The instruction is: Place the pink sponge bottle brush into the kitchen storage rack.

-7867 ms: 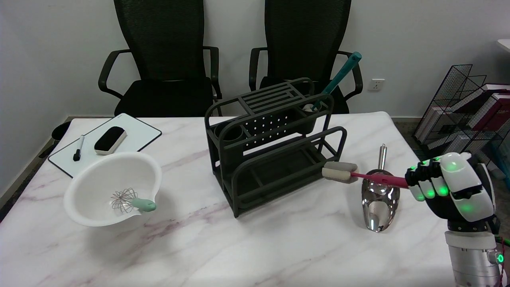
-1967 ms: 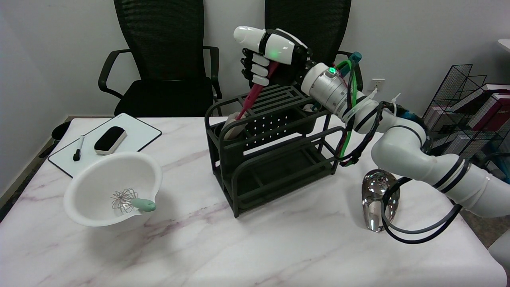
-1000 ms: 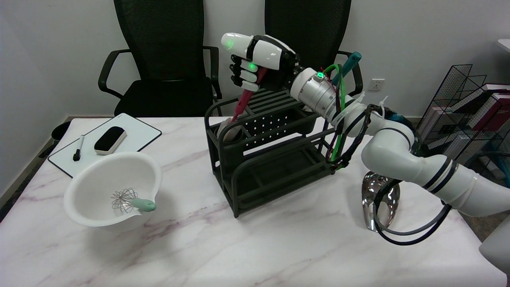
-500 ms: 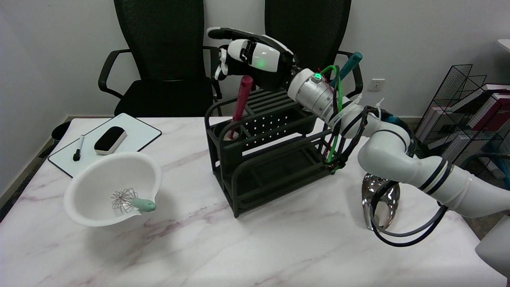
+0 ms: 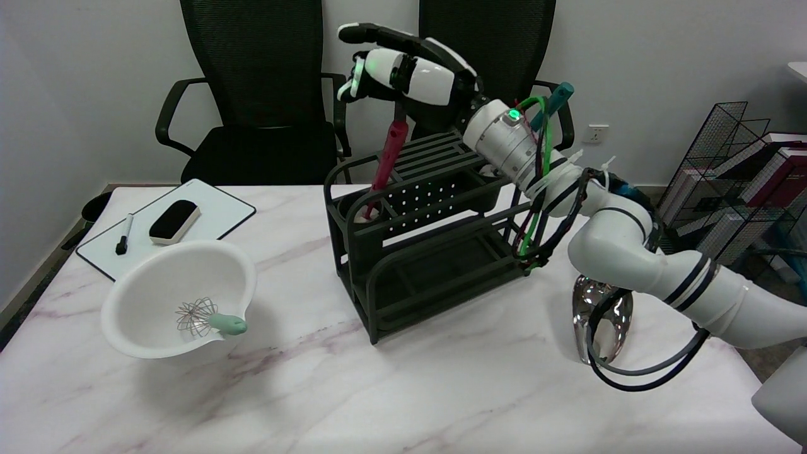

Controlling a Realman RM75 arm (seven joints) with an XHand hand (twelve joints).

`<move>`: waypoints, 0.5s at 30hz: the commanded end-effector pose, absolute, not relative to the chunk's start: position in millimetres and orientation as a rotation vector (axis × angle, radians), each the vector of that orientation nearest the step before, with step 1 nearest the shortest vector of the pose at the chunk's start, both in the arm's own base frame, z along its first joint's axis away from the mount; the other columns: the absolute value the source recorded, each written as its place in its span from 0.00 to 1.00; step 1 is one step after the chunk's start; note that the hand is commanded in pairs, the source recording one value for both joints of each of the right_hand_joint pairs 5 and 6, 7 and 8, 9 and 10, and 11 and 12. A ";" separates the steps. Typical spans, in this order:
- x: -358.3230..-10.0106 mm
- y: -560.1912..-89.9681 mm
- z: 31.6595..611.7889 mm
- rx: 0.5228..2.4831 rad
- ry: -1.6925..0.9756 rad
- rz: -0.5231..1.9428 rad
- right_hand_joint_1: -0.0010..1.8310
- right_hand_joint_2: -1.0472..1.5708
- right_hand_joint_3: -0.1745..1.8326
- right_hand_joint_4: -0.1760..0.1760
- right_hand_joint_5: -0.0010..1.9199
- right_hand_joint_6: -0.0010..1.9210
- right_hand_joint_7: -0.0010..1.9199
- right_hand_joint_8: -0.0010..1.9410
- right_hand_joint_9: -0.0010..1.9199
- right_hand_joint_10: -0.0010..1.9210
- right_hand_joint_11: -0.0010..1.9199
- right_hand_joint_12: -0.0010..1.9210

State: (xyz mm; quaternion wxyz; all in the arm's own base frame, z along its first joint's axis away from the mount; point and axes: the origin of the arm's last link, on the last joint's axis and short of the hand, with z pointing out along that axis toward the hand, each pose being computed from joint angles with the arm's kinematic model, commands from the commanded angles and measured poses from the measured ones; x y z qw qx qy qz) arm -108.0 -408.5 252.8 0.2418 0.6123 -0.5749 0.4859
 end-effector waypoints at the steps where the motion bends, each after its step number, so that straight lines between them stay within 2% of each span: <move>1: -93.5 -363.9 313.2 1.803 -1.199 1.485 0.59 0.71 0.60 0.50 0.40 0.40 0.63 0.62 0.63 0.63 0.51 0.51; 4: -101.5 -345.8 325.0 1.785 -1.128 1.485 0.56 0.79 0.51 0.50 0.44 0.44 0.68 0.67 0.76 0.76 0.67 0.67; 6: -112.0 -334.4 330.9 1.754 -1.105 1.489 0.52 0.89 0.47 0.50 0.55 0.55 0.80 0.79 0.86 0.86 0.81 0.81; 7: -118.6 -327.2 333.2 1.741 -1.093 1.498 0.50 0.91 0.47 0.50 0.58 0.58 0.83 0.82 0.89 0.89 0.84 0.84; 11: -135.1 -306.6 344.5 1.716 -1.032 1.544 0.46 0.98 0.46 0.50 0.71 0.71 0.91 0.90 0.96 0.96 0.95 0.95; 15: -158.2 -284.1 353.4 1.660 -0.974 1.566 0.44 1.00 0.47 0.50 0.78 0.78 0.94 0.93 0.99 0.99 0.98 0.98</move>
